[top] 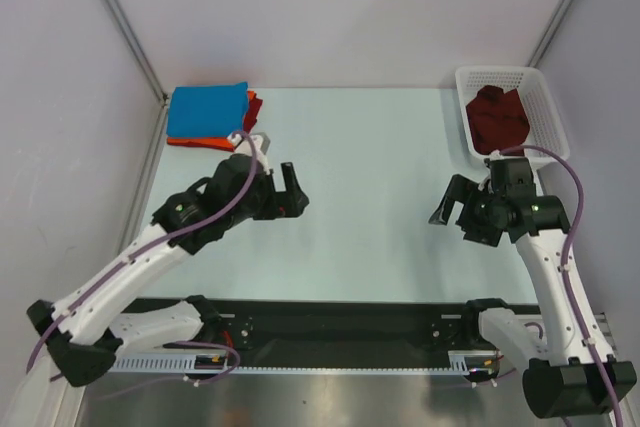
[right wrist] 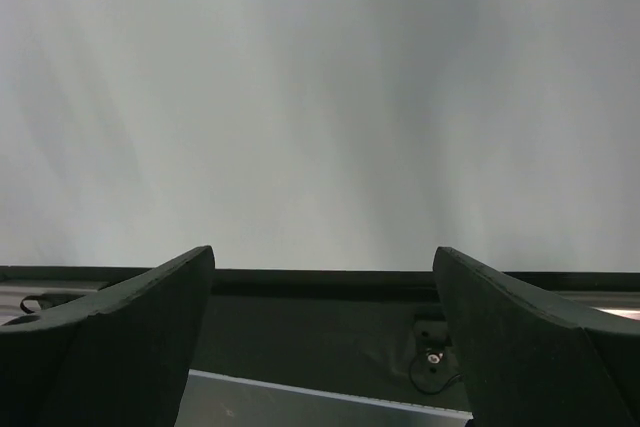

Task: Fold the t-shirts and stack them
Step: Grab the tshirt from the pile

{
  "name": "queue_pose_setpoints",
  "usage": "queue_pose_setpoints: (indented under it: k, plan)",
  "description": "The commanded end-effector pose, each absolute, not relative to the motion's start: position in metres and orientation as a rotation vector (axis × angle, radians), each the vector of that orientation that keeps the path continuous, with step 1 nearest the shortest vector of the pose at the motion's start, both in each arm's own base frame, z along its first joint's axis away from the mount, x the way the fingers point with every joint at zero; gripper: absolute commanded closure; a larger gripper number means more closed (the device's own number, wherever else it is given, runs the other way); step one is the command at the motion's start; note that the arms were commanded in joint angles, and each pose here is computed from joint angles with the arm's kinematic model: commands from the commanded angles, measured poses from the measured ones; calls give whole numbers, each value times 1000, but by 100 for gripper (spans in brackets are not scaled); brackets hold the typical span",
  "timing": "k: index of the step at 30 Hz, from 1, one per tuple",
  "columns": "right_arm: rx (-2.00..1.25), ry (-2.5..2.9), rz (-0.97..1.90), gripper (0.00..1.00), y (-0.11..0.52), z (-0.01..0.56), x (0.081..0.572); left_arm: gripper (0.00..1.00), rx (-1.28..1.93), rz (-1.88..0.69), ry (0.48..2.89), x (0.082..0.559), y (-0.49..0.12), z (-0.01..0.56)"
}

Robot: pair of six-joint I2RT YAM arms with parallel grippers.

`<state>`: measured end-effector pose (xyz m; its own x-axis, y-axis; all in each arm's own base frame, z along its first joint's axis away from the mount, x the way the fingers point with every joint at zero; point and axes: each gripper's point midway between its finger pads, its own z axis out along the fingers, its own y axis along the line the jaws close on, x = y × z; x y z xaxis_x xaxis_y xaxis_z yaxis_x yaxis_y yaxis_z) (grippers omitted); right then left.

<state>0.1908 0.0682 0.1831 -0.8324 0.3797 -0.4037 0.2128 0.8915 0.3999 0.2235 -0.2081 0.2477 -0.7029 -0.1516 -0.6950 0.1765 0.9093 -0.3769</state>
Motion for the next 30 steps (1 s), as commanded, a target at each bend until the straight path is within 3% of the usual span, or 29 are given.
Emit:
queue_pose_setpoints:
  k: [1,6,9,12,13,17,19,20,21,22,23,25,27,30]
  plan:
    - [466,2530,480,0,71,196,216,0,29,-598,2225,216,-191,256]
    - [626,2286,494,8,55,243,300,7,71,-627,2209,215,-167,267]
    - [689,2142,356,14,22,264,363,8,165,-563,2231,213,-161,265]
    - [778,2046,185,20,-29,272,419,9,247,-567,2253,209,-165,262]
    - [807,2073,103,21,-48,250,440,9,254,-563,2262,210,-165,260]
    - [826,2057,83,22,-97,249,508,8,312,-633,2248,214,-166,259]
    - [863,2108,68,23,-115,238,519,7,310,-650,2245,218,-163,257]
    - [889,2193,38,26,-123,199,532,8,294,-632,2254,223,-157,252]
    - [868,2184,-23,27,-136,217,546,7,295,-602,2258,226,-153,248]
    - [874,2233,-36,27,-137,191,551,7,300,-598,2260,226,-153,247]
    - [849,2175,-43,27,-142,215,562,7,296,-584,2267,227,-152,244]
    - [860,2217,-129,28,-153,194,561,7,283,-557,2283,231,-148,240]
    - [842,2214,-179,40,-162,176,568,7,283,-531,2295,231,-144,239]
    - [814,2181,-176,46,-165,164,580,6,286,-508,2308,231,-141,236]
